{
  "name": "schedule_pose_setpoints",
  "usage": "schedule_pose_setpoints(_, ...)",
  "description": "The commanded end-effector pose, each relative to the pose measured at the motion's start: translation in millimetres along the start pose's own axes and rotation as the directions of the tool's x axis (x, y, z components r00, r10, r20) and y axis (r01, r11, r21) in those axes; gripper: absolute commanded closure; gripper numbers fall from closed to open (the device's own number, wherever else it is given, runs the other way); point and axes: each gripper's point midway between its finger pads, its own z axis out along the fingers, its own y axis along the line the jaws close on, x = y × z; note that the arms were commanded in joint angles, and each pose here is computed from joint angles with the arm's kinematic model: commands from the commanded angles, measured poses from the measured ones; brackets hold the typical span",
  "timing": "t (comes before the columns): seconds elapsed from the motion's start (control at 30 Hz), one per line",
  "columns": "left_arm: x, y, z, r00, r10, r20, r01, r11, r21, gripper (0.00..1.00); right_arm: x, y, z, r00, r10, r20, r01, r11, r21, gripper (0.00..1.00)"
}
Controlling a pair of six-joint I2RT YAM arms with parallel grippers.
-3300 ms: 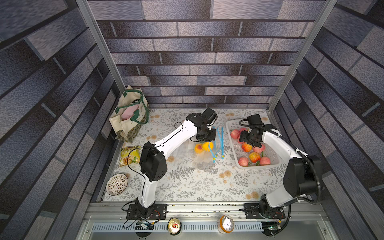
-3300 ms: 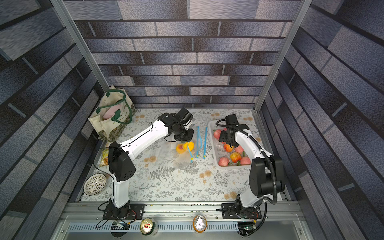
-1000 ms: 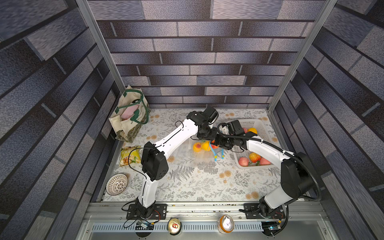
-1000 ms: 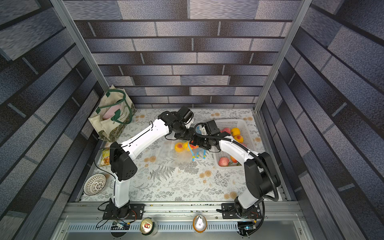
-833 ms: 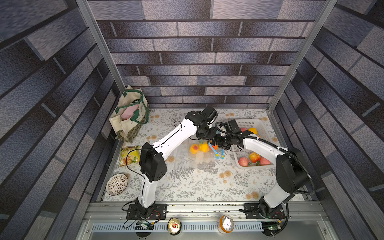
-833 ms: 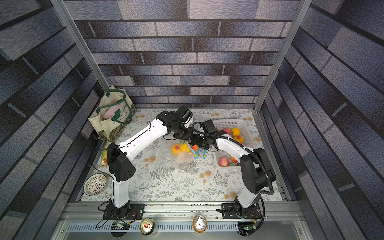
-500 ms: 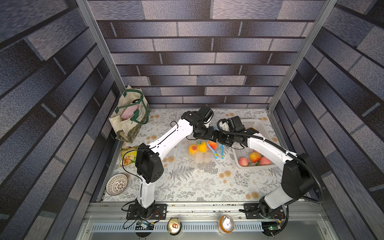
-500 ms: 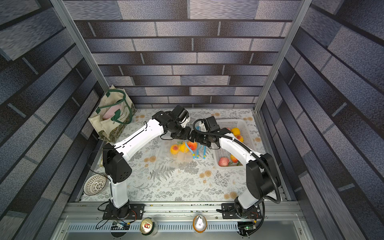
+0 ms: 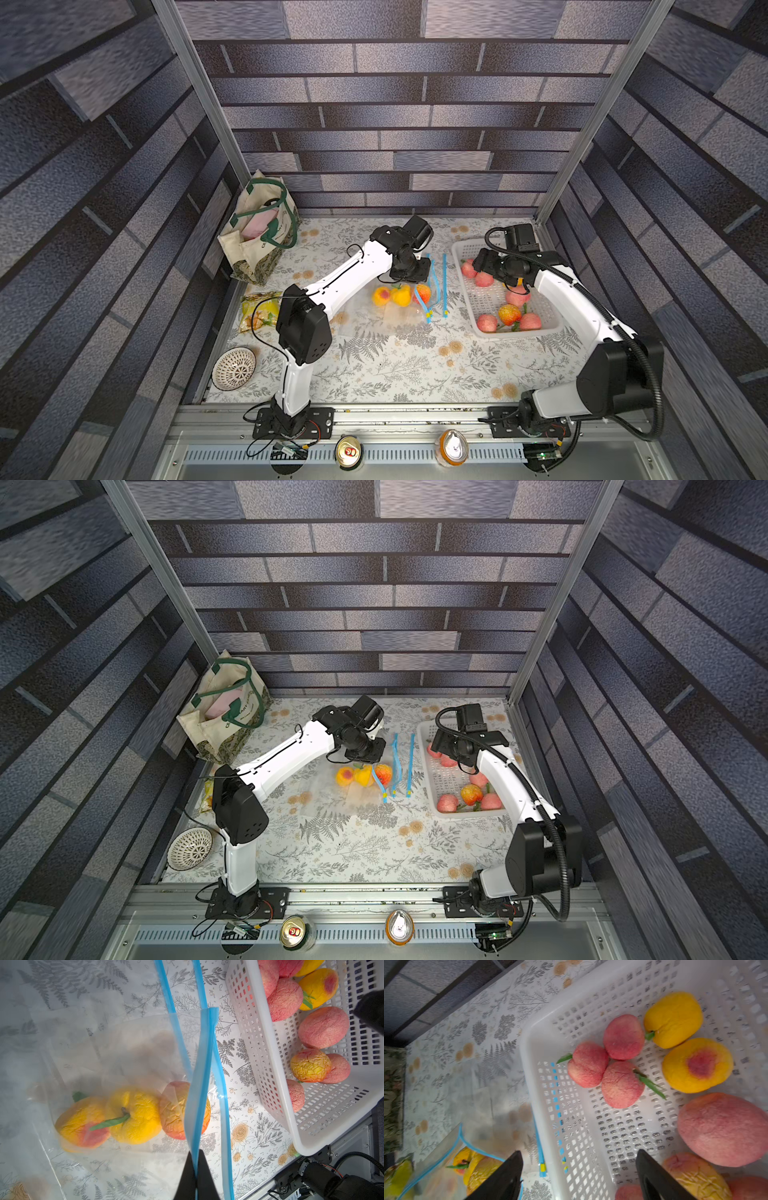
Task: Place the peach in a zip-top bag and seal the zipper
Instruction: Place the peach in the zipper food storage bag, then pick up the peach from the basket.
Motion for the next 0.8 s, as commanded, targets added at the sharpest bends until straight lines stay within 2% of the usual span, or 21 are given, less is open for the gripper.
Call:
schedule_pose_setpoints(0.0, -3.0, -2.3, -4.2, 1.000, 0.023, 0.004, -0.023, 1.000, -0.015, 1.00, 7.1, -39.4, 19.2, 0.999, -0.014, -0.033, 0.019, 0.986, 0.167, 0.15)
schedule_pose_setpoints(0.2, -1.4, 0.0, -3.6, 1.000, 0.016, 0.001, -0.016, 1.000, -0.025, 1.00, 11.4, -52.4, 36.8, 0.996, -0.039, -0.081, 0.056, 0.976, 0.213, 0.16)
schedule_pose_setpoints(0.6, -0.6, 2.5, -4.7, 1.000, 0.009, 0.003, -0.009, 0.999, -0.035, 1.00, 22.4, -50.4, 66.9, 0.988, -0.077, -0.138, 0.098, 0.982, 0.159, 0.16)
schedule_pose_setpoints(0.77, -0.4, 2.2, -3.9, 1.000, 0.010, 0.001, -0.010, 0.999, -0.034, 1.00, 15.8, -56.2, 80.3, 0.988, -0.080, -0.131, 0.102, 0.979, 0.174, 0.16)
